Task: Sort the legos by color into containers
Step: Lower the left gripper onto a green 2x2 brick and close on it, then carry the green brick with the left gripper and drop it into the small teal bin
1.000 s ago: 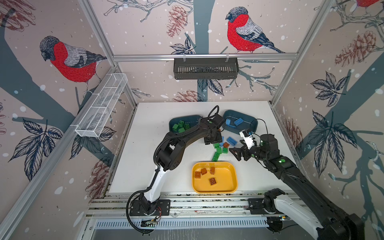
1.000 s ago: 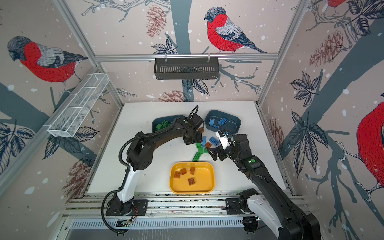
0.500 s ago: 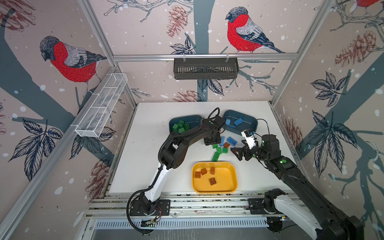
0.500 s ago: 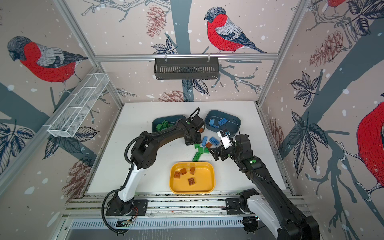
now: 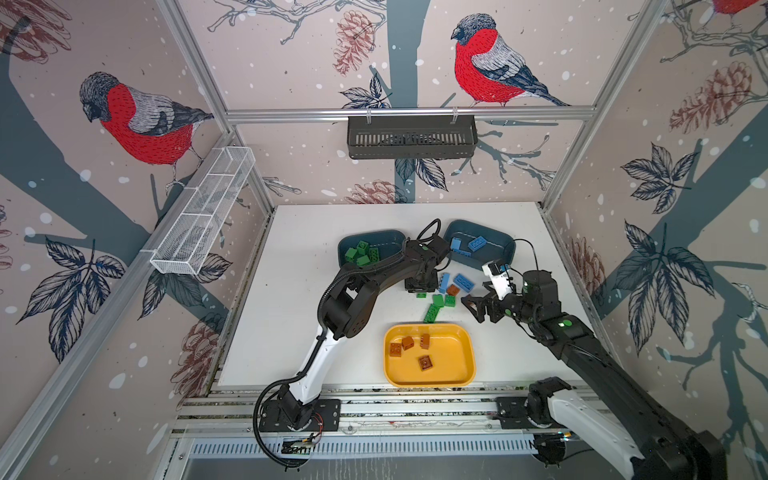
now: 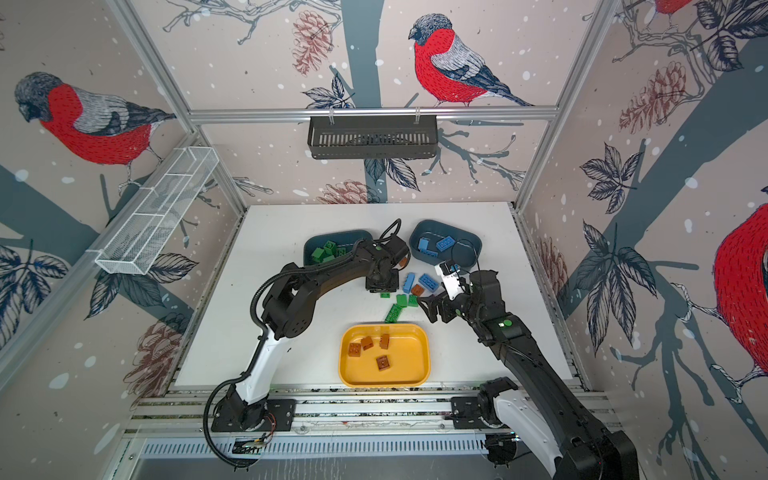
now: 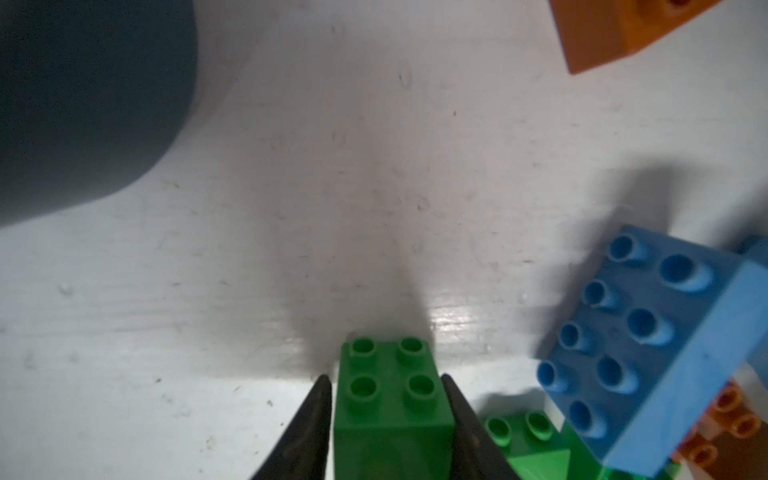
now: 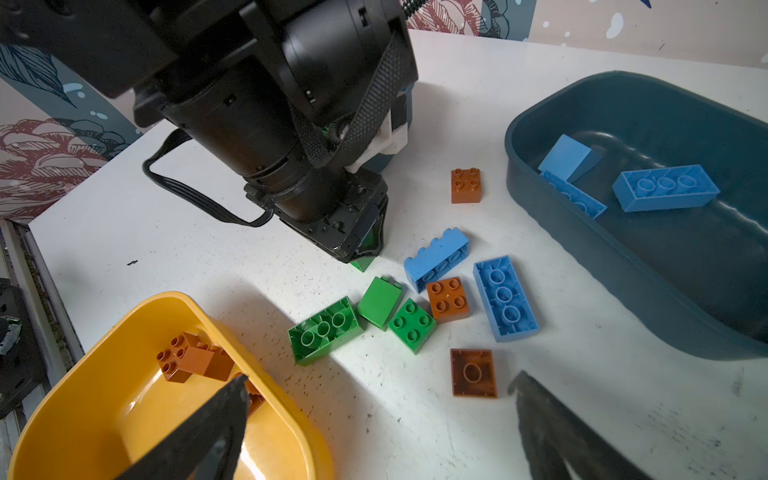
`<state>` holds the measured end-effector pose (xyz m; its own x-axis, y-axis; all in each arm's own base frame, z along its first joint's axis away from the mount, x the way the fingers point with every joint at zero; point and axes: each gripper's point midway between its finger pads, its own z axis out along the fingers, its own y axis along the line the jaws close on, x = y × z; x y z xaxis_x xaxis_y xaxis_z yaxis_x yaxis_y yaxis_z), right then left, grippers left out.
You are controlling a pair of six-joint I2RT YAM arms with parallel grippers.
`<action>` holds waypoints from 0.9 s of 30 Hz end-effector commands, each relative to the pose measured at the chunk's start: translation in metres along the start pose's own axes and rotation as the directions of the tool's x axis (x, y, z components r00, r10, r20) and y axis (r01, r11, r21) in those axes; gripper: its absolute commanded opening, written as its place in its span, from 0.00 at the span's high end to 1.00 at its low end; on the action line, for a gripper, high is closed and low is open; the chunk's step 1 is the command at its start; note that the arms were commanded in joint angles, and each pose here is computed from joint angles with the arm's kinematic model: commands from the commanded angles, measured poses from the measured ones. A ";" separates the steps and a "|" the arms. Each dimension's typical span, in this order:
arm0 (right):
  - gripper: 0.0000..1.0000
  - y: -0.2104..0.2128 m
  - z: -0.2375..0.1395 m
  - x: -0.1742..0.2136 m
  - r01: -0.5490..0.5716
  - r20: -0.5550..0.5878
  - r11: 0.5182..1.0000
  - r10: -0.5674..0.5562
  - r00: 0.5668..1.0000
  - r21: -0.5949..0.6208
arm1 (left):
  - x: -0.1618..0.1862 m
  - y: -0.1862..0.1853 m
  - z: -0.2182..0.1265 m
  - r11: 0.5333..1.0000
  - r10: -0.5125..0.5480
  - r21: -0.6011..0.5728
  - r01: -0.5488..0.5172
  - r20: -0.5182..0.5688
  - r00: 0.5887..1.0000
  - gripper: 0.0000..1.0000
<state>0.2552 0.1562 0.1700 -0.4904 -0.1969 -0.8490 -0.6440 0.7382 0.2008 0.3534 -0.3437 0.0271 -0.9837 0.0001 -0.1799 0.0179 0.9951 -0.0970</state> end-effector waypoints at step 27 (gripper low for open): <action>0.01 0.005 0.004 -0.017 0.031 0.028 0.998 -0.030 0.999 -0.045 | -0.076 0.136 -0.113 0.984 0.040 -0.178 -0.009 0.176 0.984 0.78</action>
<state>0.2610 0.1625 0.1738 -0.4937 -0.1973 -0.8470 -0.6603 0.7189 0.2174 0.4055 -0.2154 0.1327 -0.9414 -0.0028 -0.3372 -0.0118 0.9996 0.0246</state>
